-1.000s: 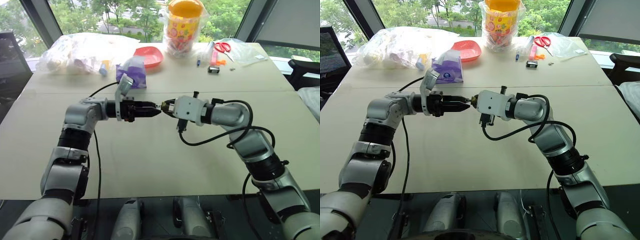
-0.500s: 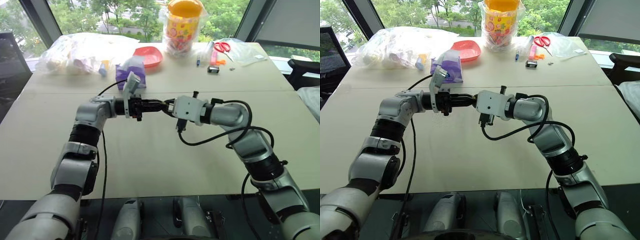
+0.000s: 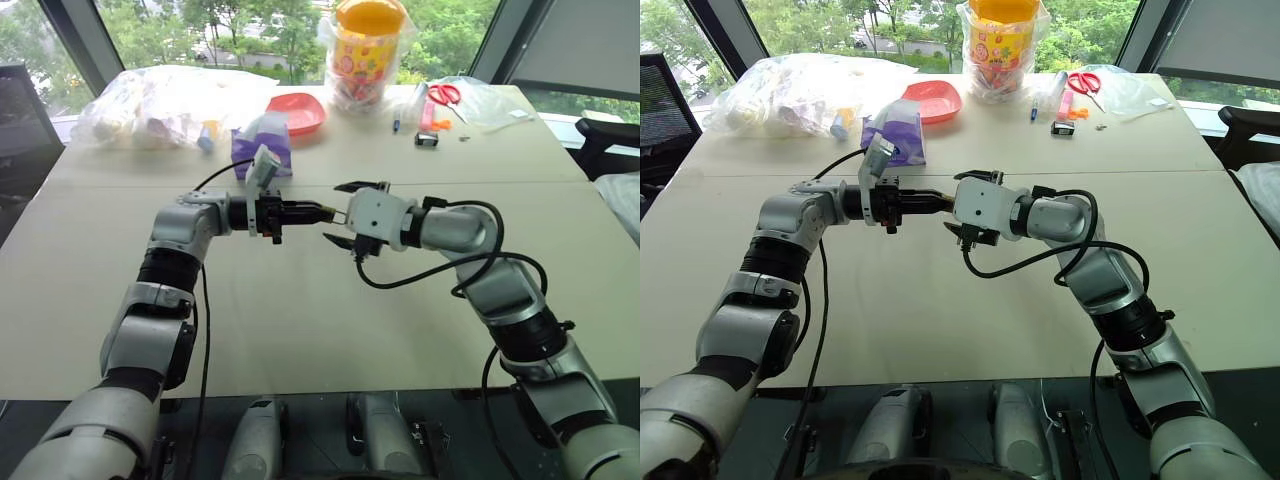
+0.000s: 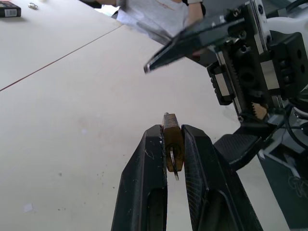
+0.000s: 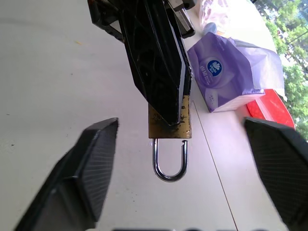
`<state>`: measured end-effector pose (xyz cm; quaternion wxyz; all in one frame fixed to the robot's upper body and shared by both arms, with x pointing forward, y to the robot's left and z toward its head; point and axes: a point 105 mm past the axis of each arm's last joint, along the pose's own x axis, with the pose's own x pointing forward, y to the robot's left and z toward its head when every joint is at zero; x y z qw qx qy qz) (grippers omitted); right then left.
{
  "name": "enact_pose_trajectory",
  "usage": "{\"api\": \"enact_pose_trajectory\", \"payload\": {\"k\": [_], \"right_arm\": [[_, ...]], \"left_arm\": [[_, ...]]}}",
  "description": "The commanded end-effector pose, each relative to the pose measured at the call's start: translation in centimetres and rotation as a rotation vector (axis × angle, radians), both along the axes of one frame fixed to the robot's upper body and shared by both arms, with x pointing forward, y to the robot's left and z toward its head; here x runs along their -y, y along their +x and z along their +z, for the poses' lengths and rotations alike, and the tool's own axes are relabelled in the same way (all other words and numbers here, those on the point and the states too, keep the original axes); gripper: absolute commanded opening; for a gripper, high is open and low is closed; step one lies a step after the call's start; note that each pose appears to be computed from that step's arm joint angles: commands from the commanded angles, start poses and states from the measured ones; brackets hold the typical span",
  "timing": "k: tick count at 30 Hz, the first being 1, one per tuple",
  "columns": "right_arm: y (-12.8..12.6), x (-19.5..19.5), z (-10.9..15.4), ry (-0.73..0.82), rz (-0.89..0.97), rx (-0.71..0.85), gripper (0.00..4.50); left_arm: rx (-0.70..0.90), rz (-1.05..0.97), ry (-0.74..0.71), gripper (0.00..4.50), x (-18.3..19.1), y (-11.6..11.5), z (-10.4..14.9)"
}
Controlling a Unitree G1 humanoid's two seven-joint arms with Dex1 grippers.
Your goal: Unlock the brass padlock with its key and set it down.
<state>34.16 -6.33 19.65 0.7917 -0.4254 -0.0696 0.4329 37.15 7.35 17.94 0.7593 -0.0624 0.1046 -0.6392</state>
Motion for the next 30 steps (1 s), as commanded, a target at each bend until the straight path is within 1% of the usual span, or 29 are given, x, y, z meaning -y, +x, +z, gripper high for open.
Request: {"api": "enact_pose_trajectory", "payload": {"k": [1,3,6,9,16,23,30], "right_arm": [[-0.5,1.6,2.8,0.17,-0.068,-0.016,4.44],[-0.8,2.2,3.6,0.287,-0.097,-0.068,4.44],[-0.9,2.8,3.5,0.333,-0.136,-0.094,4.44],[-0.8,3.2,2.9,0.31,-0.156,-0.096,4.44],[-0.8,3.0,2.5,0.298,-0.145,-0.109,4.44],[-0.8,2.7,1.9,0.283,-0.134,-0.121,4.44],[-0.7,2.0,1.1,0.26,-0.102,-0.144,4.44]], "left_arm": [[0.04,-0.011,-0.033,0.01,-0.4,-0.3,1.5],[0.036,-0.027,-0.046,0.01,-0.6,-0.6,1.7],[0.051,-0.065,-0.052,0.01,-0.6,-1.3,1.8],[0.042,-0.099,-0.062,0.01,-0.4,-1.9,1.9],[0.053,-0.099,-0.073,0.01,-0.2,-1.9,2.5],[0.043,-0.127,-0.087,0.01,-0.3,-2.6,2.8],[0.046,-0.136,-0.09,0.01,-0.2,-2.8,2.9]]}}
